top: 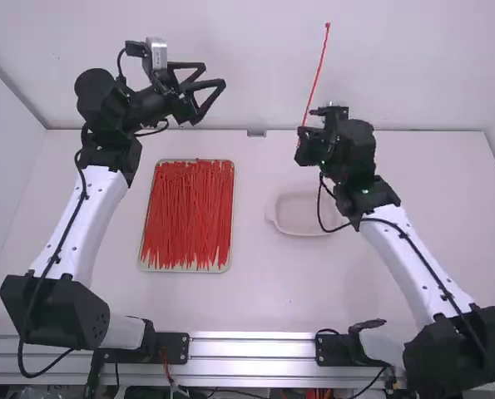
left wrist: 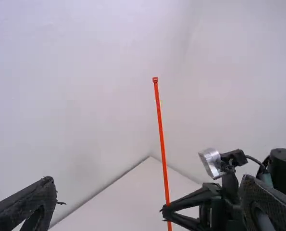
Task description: Fasten the cable tie
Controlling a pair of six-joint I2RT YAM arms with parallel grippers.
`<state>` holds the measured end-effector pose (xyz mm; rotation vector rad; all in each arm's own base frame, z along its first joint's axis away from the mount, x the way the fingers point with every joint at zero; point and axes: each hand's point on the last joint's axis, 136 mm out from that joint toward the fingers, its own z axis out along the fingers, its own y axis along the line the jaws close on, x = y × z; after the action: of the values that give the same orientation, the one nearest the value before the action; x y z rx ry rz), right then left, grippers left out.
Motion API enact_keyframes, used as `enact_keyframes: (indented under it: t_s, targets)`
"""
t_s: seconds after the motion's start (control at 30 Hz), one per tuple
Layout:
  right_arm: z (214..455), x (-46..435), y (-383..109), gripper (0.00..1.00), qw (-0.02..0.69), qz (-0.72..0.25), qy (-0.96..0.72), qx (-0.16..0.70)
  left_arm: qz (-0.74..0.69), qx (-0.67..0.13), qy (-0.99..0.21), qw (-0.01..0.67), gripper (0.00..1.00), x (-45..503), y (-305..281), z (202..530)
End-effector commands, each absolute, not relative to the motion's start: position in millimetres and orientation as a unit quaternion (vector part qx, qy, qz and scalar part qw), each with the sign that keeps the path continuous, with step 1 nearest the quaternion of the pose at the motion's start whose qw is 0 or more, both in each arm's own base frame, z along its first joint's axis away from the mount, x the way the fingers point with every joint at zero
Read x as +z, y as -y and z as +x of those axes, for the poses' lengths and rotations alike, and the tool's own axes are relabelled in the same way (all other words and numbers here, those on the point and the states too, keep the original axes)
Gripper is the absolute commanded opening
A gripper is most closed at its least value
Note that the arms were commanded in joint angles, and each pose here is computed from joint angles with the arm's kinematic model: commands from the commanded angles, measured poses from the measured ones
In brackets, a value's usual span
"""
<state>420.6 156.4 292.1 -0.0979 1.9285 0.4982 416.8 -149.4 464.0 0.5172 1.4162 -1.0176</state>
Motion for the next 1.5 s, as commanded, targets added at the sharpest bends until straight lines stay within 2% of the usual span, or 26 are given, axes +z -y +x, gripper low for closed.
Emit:
enact_keyframes:
  t_s: [0.0,0.43,0.77,1.0,1.33,1.47]
  targets:
    - [427.8,310.6,-131.4,0.00,0.582,0.019,-0.804,0.117,0.230,-0.430,-0.603,0.631,0.99,478.2,145.6,413.7]
    - [393.8,302.1,-140.3,0.00,0.589,0.057,-0.805,-0.037,0.222,-0.463,-0.606,0.607,0.99,478.2,155.5,407.7]
    - [347.6,318.0,-147.6,0.00,0.619,0.085,-0.764,-0.160,0.237,-0.500,-0.603,0.574,0.99,477.3,183.5,393.4]
    - [324.0,330.1,-156.9,0.00,0.638,0.091,-0.740,-0.192,0.244,-0.524,-0.600,0.553,0.99,477.8,203.7,382.8]
    - [312.6,330.9,-176.2,0.00,0.642,0.059,-0.742,-0.184,0.273,-0.548,-0.580,0.537,0.99,482.9,233.7,362.9]
    - [309.7,330.9,-181.1,0.00,0.643,0.052,-0.742,-0.181,0.256,-0.555,-0.581,0.537,0.99,487.1,231.4,365.2]
